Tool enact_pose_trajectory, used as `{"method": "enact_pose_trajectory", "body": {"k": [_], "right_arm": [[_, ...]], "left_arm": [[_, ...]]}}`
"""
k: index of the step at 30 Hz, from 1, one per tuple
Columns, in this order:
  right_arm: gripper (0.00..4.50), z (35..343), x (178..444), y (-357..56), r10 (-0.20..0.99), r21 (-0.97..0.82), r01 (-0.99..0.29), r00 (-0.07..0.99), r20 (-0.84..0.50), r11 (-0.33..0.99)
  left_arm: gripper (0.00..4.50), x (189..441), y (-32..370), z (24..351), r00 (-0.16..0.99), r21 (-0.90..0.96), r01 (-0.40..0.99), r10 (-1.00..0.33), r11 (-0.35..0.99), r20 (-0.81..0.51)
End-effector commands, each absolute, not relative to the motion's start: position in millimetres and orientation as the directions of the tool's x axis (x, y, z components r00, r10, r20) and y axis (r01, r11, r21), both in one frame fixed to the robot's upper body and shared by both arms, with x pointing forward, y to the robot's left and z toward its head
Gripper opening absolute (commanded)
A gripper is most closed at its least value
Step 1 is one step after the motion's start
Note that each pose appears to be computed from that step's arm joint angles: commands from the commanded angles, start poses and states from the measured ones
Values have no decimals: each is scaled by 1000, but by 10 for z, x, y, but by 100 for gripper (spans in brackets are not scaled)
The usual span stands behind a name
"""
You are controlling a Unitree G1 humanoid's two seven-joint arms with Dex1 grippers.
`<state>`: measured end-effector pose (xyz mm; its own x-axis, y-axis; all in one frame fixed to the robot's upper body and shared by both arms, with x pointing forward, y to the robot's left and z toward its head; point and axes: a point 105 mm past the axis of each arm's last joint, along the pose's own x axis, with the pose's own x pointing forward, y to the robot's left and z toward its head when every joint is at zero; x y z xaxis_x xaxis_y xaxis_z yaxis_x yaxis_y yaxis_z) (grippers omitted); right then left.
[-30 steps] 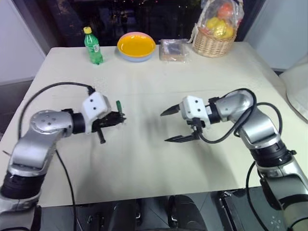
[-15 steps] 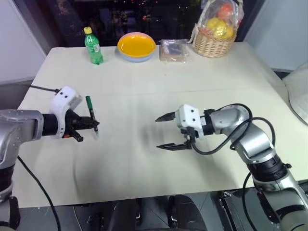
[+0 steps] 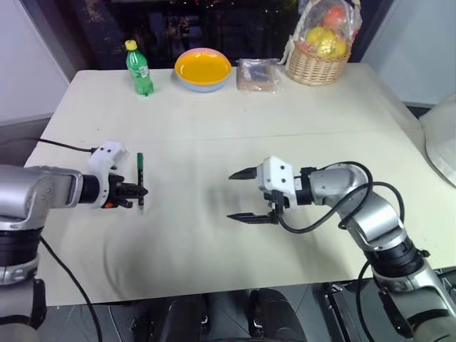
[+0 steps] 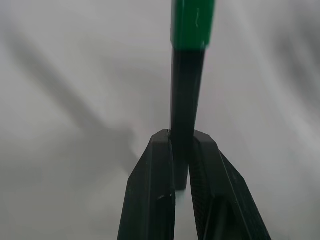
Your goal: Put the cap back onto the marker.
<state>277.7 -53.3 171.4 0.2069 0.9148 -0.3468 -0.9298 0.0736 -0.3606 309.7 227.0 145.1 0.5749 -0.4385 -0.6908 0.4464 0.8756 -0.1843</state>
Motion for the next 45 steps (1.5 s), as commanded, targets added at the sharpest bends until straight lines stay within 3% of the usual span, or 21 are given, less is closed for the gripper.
{"method": "enact_pose_trajectory", "body": {"k": [1,2,7,11,22,28,39,45], "right_arm": [[440,1796,2712,-492,924,-391,-918,207,-320,70],[440,1793,2704,-489,924,-390,-918,209,-320,72],[450,1791,2679,-473,924,-386,-919,215,-315,83],[450,1792,2674,-475,923,-385,-919,222,-313,91],[450,1820,2686,-489,924,-390,-917,222,-311,89],[450,2026,2803,-513,935,-415,-907,205,-288,71],[450,2246,3134,-680,941,-412,-908,199,-275,72],[450,2398,3300,-745,946,-381,-920,200,-255,92]], "left_arm": [[0,3149,2272,1374,571,-184,428,-423,885,-704],[0,3165,2265,1358,570,-190,425,-425,885,-704],[230,3232,2228,1327,569,-200,424,-431,884,-700],[443,3274,2195,1360,575,-207,424,-439,882,-690],[448,3119,2201,1697,644,-186,463,-473,867,-602],[448,2889,2341,1942,735,-5,499,-427,866,-526],[448,2558,2466,2221,919,288,315,-215,904,-330],[448,2252,2367,2125,947,264,229,-151,937,-284]]}}
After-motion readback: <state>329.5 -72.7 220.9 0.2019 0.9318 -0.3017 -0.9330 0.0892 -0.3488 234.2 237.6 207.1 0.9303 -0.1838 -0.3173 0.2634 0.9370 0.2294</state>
